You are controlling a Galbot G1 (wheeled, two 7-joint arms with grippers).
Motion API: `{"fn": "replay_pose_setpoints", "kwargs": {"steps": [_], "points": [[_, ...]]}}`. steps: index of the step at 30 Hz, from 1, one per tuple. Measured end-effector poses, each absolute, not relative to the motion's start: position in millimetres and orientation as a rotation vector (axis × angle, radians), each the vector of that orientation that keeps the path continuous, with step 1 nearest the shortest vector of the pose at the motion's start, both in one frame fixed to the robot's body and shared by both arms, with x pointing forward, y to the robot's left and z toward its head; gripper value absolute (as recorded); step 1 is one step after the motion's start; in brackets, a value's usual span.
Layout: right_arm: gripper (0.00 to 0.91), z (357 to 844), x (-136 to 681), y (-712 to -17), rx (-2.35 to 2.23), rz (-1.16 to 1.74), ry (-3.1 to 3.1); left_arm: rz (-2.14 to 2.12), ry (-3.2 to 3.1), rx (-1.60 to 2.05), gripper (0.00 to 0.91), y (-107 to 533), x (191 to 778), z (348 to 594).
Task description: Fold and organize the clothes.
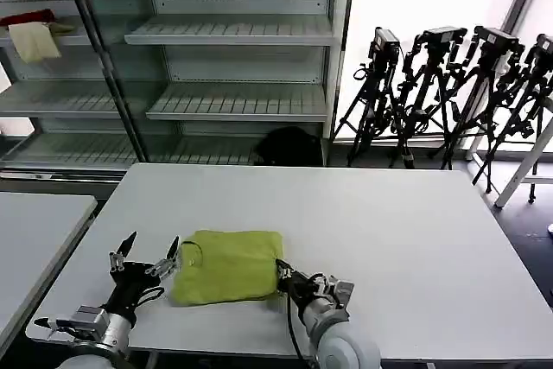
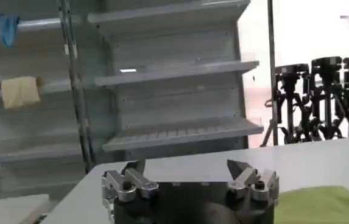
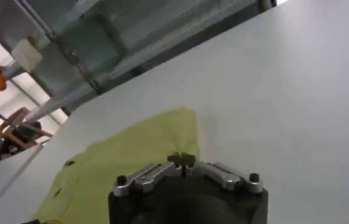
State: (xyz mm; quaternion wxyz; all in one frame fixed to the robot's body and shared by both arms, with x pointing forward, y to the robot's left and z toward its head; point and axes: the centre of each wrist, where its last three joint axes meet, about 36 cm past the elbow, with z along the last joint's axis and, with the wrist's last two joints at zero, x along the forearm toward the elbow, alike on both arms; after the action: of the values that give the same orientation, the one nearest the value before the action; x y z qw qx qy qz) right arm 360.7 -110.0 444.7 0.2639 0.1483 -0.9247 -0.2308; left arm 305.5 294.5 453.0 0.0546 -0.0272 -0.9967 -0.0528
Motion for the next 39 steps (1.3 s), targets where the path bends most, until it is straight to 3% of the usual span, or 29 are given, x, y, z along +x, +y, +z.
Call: {"fn": "replay_pose_setpoints", "kwargs": {"steps": [14,15,16,17,29,30,31,33,39], "points": [[0.000,447.9,349.1,-165.7,0.313,-0.601,-2.535,-0.151,-3.022,-0.109,0.907,289.5,308.8,449.2],[0.292,447.7,347.6,-167.6,0.311,-0.599,-2.535,-0.152,-3.020,-0.109,0.907,289.4,308.8,448.7],[0.746,446.9,345.8,-168.9,0.312,-0.599,-2.533,-0.152,-3.019,-0.109,0.907,289.4,308.8,448.3],[0.907,446.1,344.6,-169.9,0.313,-0.598,-2.531,-0.151,-3.018,-0.110,0.907,289.2,308.8,447.9],[0.907,439.1,345.6,-164.5,0.397,-0.631,-2.515,-0.156,-3.010,-0.102,0.907,291.3,305.3,447.0],[0.746,438.1,346.0,-162.7,0.403,-0.632,-2.512,-0.155,-3.009,-0.102,0.907,291.2,304.9,446.7],[0.383,437.0,346.6,-161.0,0.407,-0.629,-2.510,-0.154,-3.009,-0.102,0.907,291.2,304.6,446.5],[0.000,433.8,347.7,-156.3,0.414,-0.626,-2.503,-0.151,-3.009,-0.102,0.907,291.0,304.1,446.2],[0.000,425.8,346.3,-145.0,0.449,-0.619,-2.480,-0.146,-3.010,-0.100,0.907,291.2,303.4,446.5]]}}
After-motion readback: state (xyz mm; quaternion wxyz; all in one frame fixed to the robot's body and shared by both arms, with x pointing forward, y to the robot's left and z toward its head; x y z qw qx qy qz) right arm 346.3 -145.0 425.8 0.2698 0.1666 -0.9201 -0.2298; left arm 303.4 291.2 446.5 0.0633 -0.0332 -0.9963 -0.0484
